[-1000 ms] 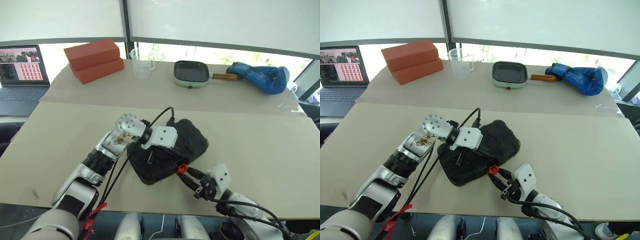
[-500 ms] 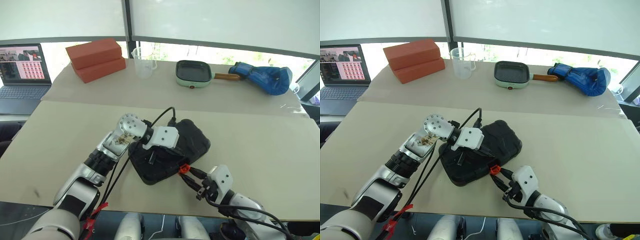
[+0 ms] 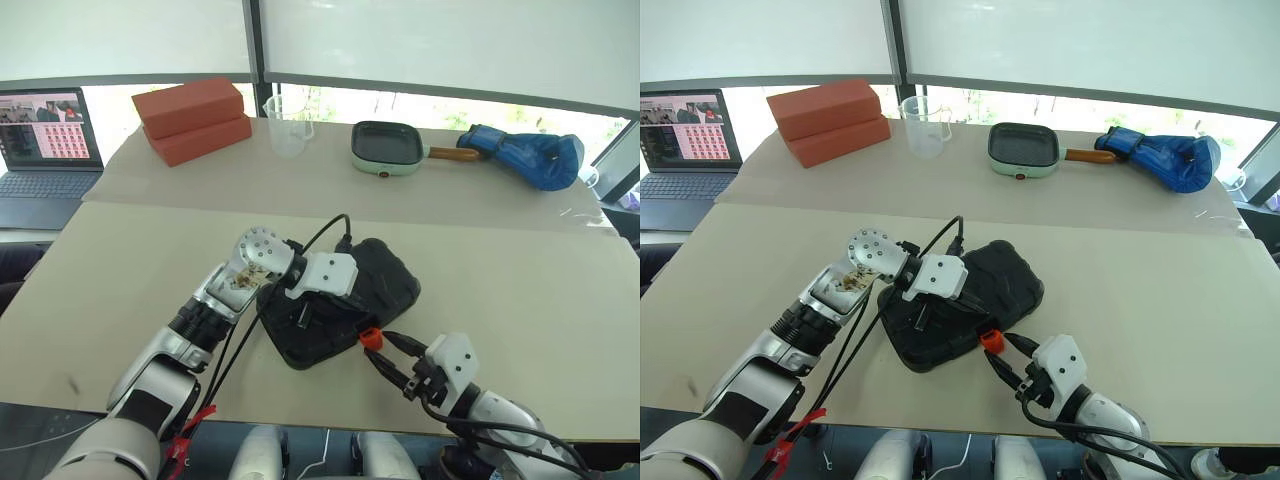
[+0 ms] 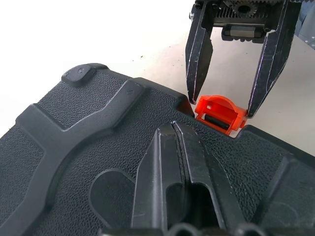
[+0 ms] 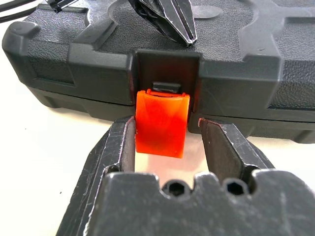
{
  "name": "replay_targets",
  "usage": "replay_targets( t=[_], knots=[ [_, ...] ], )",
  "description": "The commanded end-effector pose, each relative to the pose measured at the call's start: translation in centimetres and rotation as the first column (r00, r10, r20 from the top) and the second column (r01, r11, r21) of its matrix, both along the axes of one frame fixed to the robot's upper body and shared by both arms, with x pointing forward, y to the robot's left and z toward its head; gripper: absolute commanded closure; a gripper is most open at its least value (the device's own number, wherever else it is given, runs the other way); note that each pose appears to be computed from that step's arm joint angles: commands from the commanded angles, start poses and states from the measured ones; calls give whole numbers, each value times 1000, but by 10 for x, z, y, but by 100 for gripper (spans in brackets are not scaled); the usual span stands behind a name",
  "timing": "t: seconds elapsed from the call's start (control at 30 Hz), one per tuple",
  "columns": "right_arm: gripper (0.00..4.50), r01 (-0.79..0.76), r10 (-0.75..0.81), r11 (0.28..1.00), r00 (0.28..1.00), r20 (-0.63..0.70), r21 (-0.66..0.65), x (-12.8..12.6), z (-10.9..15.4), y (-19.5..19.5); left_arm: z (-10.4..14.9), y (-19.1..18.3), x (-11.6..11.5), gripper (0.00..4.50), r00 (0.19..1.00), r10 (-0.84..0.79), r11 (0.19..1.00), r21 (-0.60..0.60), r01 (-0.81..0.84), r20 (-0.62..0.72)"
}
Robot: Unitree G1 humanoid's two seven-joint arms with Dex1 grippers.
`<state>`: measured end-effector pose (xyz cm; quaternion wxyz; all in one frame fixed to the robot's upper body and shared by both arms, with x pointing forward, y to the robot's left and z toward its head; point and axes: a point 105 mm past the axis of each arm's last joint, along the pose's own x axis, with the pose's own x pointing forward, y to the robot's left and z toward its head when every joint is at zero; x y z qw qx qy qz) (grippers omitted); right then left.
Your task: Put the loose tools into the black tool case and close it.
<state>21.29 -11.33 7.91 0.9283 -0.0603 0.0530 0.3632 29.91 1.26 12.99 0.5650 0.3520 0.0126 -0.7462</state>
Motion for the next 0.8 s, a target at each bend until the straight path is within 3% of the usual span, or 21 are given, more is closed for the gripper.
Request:
replay_targets(
  t=[0.03, 0.1, 0.23, 0.4, 0.43, 0.57, 0.8],
  knots=[
    [185, -2, 2, 1000, 999, 41, 4, 2, 14, 0, -31, 8, -1, 450, 998, 25, 993, 119, -19, -56],
    [142, 5, -4, 1000, 999, 45, -26, 2, 12, -4, -31, 8, 0, 450, 998, 25, 993, 119, -19, -54],
    [9, 0, 2, 997, 1000, 27, -81, -5, 8, -18, -31, 8, 1, 450, 998, 25, 993, 120, -18, -51],
    [9, -16, 11, 995, 999, -49, -96, -12, -7, -29, -31, 7, 1, 450, 998, 21, 993, 117, -15, -51],
    [67, -21, 14, 994, 998, -65, -103, -12, -12, -30, -31, 6, 1, 450, 999, 20, 993, 115, -15, -51],
    [185, -40, 31, 994, 995, -98, -99, -10, -26, -23, -30, 4, 2, 450, 999, 21, 994, 110, -15, -50],
    [434, -93, 88, 995, 992, -94, -46, 8, -27, 11, -29, 5, 1, 450, 999, 18, 993, 115, -12, -46]
  ],
)
